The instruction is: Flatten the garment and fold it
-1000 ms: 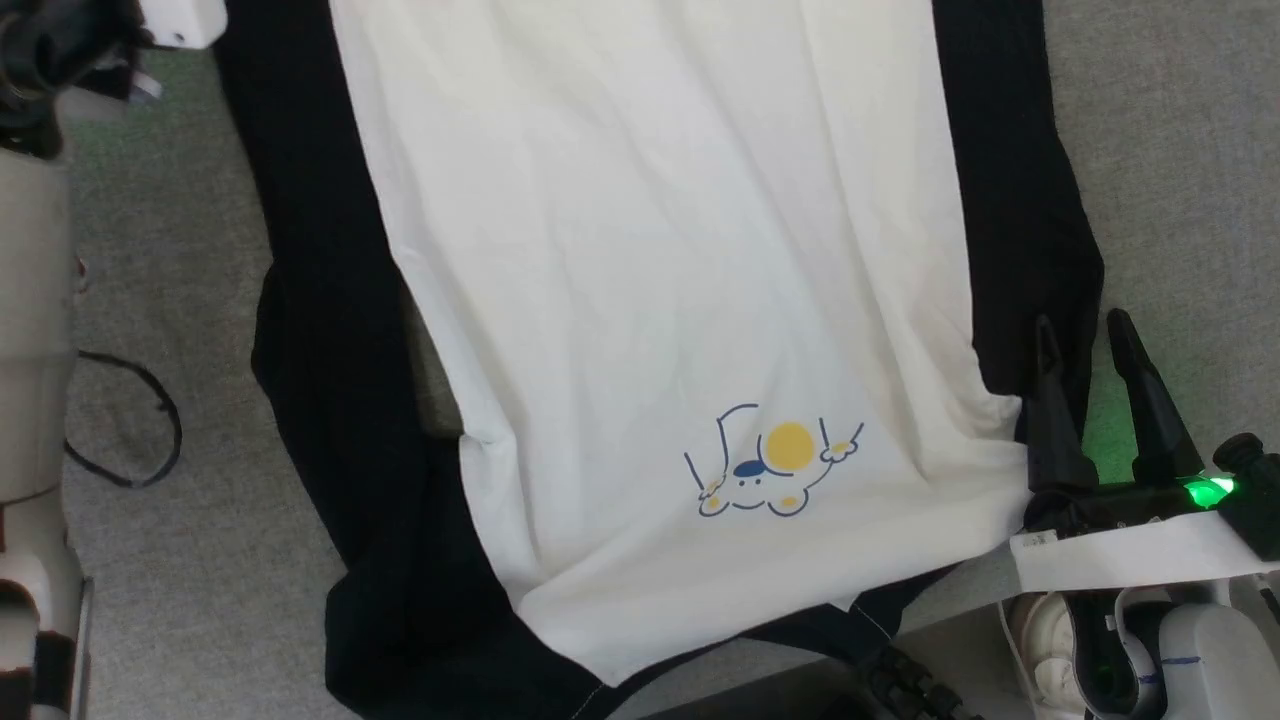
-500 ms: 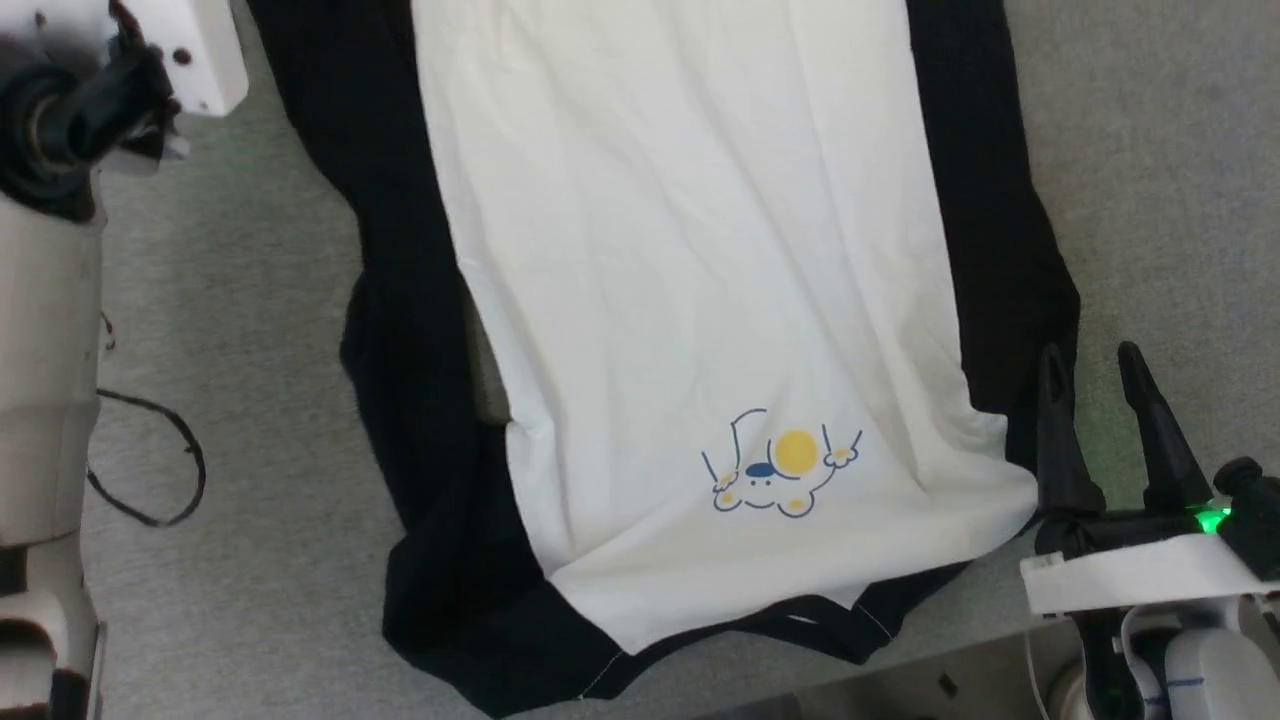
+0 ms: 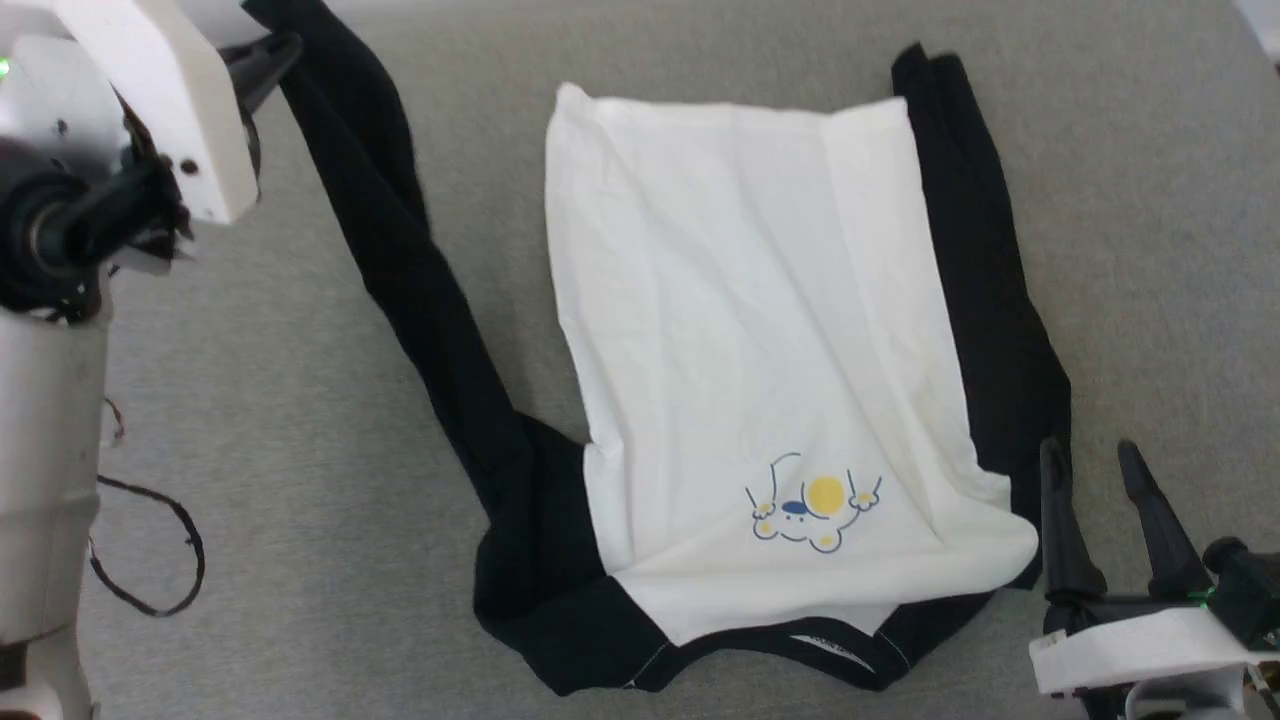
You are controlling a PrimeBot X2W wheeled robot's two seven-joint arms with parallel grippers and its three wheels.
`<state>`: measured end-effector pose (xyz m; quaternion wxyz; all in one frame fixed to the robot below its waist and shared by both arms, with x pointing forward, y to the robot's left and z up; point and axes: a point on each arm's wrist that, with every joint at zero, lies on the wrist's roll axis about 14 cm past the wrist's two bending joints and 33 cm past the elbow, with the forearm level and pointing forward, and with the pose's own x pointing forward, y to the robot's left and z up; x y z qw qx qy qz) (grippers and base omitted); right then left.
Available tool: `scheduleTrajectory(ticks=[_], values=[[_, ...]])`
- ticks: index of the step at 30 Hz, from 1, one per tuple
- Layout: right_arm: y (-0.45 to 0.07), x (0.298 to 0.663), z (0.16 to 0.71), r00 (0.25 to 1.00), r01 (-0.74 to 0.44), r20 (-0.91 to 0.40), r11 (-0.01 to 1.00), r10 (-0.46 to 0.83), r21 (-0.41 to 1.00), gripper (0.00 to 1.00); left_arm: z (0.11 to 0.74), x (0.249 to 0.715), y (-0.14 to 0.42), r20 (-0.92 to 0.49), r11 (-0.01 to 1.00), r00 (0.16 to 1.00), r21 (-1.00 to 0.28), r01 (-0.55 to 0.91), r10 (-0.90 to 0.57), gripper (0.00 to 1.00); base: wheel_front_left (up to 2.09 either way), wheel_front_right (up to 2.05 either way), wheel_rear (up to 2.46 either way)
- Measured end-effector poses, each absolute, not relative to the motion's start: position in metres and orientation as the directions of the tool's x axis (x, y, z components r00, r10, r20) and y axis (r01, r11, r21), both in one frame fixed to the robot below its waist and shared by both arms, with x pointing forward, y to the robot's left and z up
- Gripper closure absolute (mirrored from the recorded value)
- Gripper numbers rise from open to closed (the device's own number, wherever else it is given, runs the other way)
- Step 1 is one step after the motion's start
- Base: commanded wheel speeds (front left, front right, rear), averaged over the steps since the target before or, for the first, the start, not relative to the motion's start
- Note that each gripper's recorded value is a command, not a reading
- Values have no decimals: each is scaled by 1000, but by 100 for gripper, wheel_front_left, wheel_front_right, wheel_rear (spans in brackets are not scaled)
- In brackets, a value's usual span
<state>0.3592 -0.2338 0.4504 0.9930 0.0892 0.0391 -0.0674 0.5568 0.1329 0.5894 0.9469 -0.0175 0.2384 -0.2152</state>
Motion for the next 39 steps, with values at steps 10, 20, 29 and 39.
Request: scheduleTrajectory(ticks=[10, 20, 29, 39], values=[[-215, 350, 481, 998, 65, -9, 979, -64, 194, 0, 663, 470, 102, -298, 838, 786, -126, 530, -542, 100, 0, 0, 0], [-204, 353, 506, 998, 9, 62, 981, -21, 191, 0, 663, 409, 43, -227, 771, 737, -173, 613, -637, 100, 0, 0, 0], [-215, 349, 511, 996, 37, 71, 982, -51, 185, 0, 614, 394, -34, -233, 681, 640, -248, 689, -732, 100, 0, 0, 0], [-235, 338, 509, 992, 105, 55, 980, -116, 166, 0, 543, 359, -100, -293, 566, 492, -287, 773, -820, 100, 0, 0, 0]])
